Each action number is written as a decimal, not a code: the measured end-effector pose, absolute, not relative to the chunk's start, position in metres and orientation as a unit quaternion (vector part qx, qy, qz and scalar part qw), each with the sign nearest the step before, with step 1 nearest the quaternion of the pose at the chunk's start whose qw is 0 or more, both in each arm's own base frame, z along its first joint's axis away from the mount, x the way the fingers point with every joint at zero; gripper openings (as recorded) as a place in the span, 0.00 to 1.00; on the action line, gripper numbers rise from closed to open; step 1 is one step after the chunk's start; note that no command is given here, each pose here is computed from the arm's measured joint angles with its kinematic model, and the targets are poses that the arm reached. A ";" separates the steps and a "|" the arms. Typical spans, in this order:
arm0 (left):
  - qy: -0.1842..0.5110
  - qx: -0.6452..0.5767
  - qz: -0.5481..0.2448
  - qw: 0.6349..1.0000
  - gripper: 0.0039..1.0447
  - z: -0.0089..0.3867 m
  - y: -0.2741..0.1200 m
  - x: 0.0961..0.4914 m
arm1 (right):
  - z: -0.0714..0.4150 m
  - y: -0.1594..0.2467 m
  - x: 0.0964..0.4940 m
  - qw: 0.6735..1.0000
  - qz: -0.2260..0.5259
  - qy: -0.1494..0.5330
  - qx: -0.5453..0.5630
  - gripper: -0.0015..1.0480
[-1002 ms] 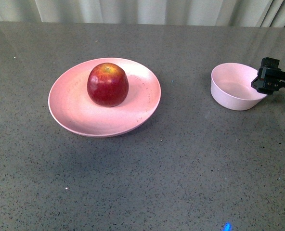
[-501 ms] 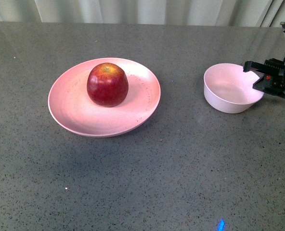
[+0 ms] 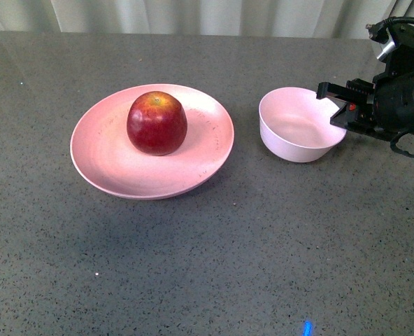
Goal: Move apple from plate to bowl
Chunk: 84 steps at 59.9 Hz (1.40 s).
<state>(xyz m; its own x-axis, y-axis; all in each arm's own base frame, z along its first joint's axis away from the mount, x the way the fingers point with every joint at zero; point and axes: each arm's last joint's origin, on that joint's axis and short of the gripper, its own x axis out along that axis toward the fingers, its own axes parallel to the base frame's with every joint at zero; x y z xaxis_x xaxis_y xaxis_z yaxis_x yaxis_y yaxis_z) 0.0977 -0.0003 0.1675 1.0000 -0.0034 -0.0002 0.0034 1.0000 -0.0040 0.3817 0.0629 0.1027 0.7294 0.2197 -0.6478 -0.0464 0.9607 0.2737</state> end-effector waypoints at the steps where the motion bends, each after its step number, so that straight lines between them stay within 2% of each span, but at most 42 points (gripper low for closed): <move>1: 0.000 -0.002 -0.002 1.000 0.92 0.167 0.000 0.098 | 0.102 0.063 0.382 0.922 0.072 0.362 0.120 0.02; 5: 0.000 -0.002 -0.002 1.000 0.92 0.167 0.000 0.098 | 0.096 0.063 0.382 0.918 0.071 0.370 0.120 0.15; 14: 0.000 -0.002 -0.002 1.000 0.92 0.167 0.000 0.098 | 0.092 0.064 0.383 0.916 0.071 0.376 0.119 0.35; 16: 0.000 -0.002 -0.002 1.000 0.92 0.167 0.000 0.098 | 0.092 0.064 0.383 0.916 0.072 0.375 0.120 0.43; 21: 0.000 -0.002 -0.002 1.000 0.92 0.167 0.000 0.098 | 0.093 0.064 0.383 0.916 0.076 0.374 0.124 0.53; 27: 0.000 -0.002 -0.002 1.000 0.92 0.167 0.000 0.098 | 0.109 0.062 0.383 0.926 0.094 0.335 0.143 0.76; 32: 0.000 -0.002 -0.002 1.000 0.92 0.167 0.000 0.098 | 0.126 0.058 0.377 0.936 0.105 0.303 0.148 0.88; 36: 0.000 -0.002 -0.002 1.000 0.92 0.167 0.000 0.098 | 0.141 0.054 0.370 0.943 0.108 0.277 0.148 0.93; 46: 0.000 -0.002 -0.002 1.000 0.92 0.167 0.000 0.098 | 0.174 0.037 0.334 0.969 0.099 0.202 0.104 0.91; 49: 0.000 -0.002 -0.002 1.000 0.92 0.167 0.000 0.098 | 0.173 0.033 0.326 0.991 0.043 0.117 0.058 0.81; 52: 0.000 -0.002 -0.002 1.000 0.92 0.167 0.000 0.098 | 0.169 0.029 0.312 0.998 0.009 0.056 0.033 0.71; 58: 0.000 -0.002 -0.002 1.000 0.92 0.167 0.000 0.098 | 0.167 0.024 0.290 1.000 0.003 0.008 0.018 0.56; 66: 0.000 -0.002 -0.002 1.000 0.92 0.167 0.000 0.098 | 0.162 0.017 0.255 1.000 0.002 0.005 0.008 0.30; 76: 0.000 -0.002 -0.002 1.000 0.92 0.167 0.000 0.098 | 0.162 0.011 0.228 1.000 0.003 0.006 0.004 0.04; 84: 0.000 -0.002 -0.002 1.000 0.92 0.167 0.000 0.098 | 0.162 0.001 0.210 1.000 0.000 0.006 0.002 0.02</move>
<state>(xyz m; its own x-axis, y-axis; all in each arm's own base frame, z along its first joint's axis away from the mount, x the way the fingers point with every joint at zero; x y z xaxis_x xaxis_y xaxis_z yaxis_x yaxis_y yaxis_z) 0.0977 -0.0003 0.1675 1.0000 -0.0031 -0.0002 0.0031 1.0000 -0.0040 0.2105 0.0009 0.1617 0.9999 0.0004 -0.0124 -0.0003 1.0000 0.0043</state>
